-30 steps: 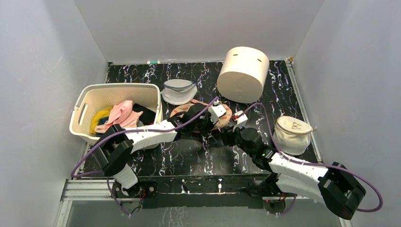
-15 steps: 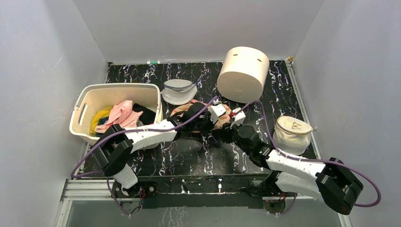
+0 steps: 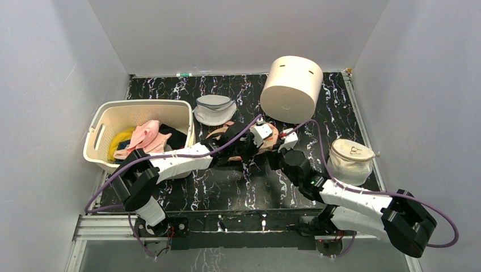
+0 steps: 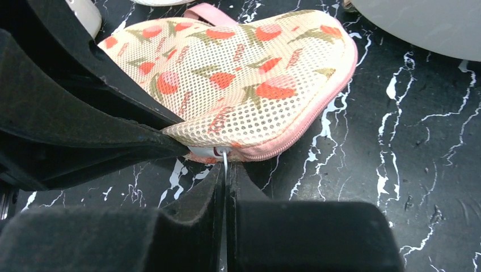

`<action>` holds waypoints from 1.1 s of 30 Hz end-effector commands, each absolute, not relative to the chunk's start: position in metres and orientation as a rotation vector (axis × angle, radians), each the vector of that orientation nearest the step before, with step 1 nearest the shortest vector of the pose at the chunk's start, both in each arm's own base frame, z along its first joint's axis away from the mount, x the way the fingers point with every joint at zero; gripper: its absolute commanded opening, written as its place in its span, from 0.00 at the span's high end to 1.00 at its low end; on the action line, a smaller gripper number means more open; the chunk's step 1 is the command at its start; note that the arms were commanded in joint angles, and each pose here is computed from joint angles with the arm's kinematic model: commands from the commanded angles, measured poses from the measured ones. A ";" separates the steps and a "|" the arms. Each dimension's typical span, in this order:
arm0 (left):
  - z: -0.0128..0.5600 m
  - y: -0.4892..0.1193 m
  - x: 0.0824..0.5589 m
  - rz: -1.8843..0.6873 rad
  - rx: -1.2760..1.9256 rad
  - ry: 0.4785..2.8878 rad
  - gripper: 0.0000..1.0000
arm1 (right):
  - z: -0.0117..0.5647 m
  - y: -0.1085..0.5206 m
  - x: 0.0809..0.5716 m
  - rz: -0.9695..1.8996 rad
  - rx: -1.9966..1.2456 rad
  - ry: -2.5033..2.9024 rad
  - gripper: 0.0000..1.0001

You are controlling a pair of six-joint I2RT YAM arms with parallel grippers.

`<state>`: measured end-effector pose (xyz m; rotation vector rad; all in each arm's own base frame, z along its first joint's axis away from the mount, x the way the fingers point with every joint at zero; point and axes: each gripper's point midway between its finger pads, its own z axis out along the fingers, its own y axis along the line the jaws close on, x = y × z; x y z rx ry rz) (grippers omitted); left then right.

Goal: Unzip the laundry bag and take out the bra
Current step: Unzip the laundry bag at the center of the board.

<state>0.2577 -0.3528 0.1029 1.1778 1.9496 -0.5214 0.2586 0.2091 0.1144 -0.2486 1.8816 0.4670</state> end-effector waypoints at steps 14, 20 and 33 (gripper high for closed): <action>0.126 -0.353 0.261 -0.506 1.212 1.892 1.00 | 0.124 0.150 0.278 0.321 -0.097 1.864 1.00; 0.124 -0.352 0.261 -0.493 1.228 1.901 1.00 | 0.125 0.145 0.282 0.335 -0.068 1.888 1.00; 0.126 -0.363 0.253 -0.560 1.267 1.915 0.68 | 0.141 0.198 0.262 0.619 -0.300 1.937 1.00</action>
